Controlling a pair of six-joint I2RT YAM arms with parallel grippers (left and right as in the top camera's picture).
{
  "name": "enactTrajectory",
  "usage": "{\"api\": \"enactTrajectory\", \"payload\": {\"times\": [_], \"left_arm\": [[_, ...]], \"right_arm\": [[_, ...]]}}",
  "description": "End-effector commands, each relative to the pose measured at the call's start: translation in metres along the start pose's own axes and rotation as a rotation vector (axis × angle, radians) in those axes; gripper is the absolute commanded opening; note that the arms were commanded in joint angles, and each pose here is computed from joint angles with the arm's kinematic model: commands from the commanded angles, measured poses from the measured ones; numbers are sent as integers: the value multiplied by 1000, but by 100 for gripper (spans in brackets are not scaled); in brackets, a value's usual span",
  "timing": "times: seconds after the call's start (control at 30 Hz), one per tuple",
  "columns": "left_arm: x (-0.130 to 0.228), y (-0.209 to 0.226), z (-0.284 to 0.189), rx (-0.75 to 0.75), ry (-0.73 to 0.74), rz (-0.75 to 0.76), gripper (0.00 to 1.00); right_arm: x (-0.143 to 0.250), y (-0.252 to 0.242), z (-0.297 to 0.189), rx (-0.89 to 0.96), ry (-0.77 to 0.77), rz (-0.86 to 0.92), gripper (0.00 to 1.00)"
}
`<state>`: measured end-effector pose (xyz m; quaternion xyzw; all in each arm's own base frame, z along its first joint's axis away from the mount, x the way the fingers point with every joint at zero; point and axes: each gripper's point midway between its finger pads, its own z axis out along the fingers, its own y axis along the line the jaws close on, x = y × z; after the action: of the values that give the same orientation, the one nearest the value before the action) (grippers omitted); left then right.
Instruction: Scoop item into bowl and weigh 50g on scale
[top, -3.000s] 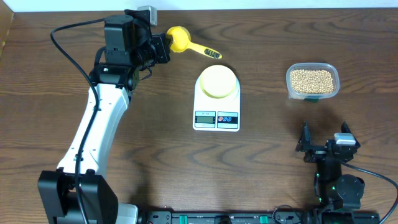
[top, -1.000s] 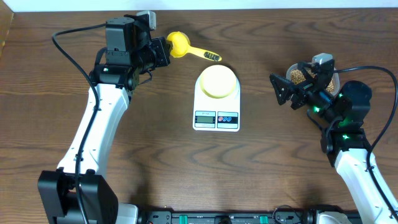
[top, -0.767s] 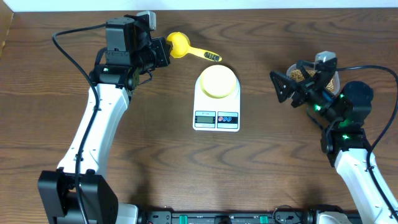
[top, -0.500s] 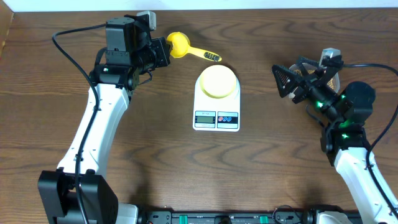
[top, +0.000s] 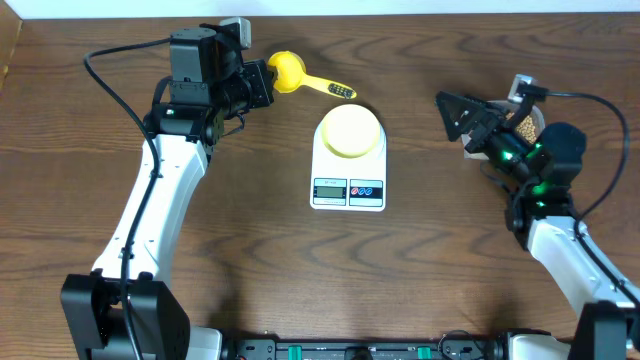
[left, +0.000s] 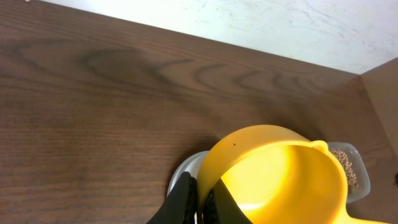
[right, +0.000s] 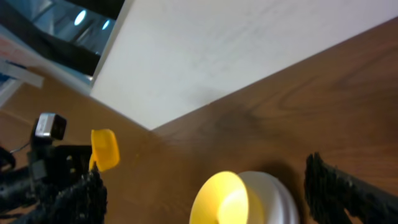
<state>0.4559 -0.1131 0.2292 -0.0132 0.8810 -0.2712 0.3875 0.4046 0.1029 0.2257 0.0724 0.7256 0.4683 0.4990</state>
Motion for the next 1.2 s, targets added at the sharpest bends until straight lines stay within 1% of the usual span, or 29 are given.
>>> {"api": "enactTrajectory", "payload": {"times": [0.0,0.13,0.37,0.6,0.73,0.9,1.07,1.17], "left_arm": [[-3,-2,-4,0,-13,-4,8],[-2,-2,-4,-1,-11,-5,8],[-3,-2,-4,0,-14,-3,8],[-3,-2,-4,-1,-14,-4,8],[-2,-2,-4,-2,-10,-53,8],[-3,0,-4,-12,-14,-58,8],[-5,20,-5,-121,-44,-136,8],[-5,24,-5,-145,-48,-164,8]], "right_arm": [[5,8,12,-42,15,61,99],[13,10,22,-71,22,93,99],[29,18,32,-106,55,93,99],[35,24,35,-117,69,91,98],[36,26,36,-122,72,90,98],[37,26,36,-122,73,90,97],[37,26,36,-125,75,90,96],[39,28,36,-131,83,88,92]]}}
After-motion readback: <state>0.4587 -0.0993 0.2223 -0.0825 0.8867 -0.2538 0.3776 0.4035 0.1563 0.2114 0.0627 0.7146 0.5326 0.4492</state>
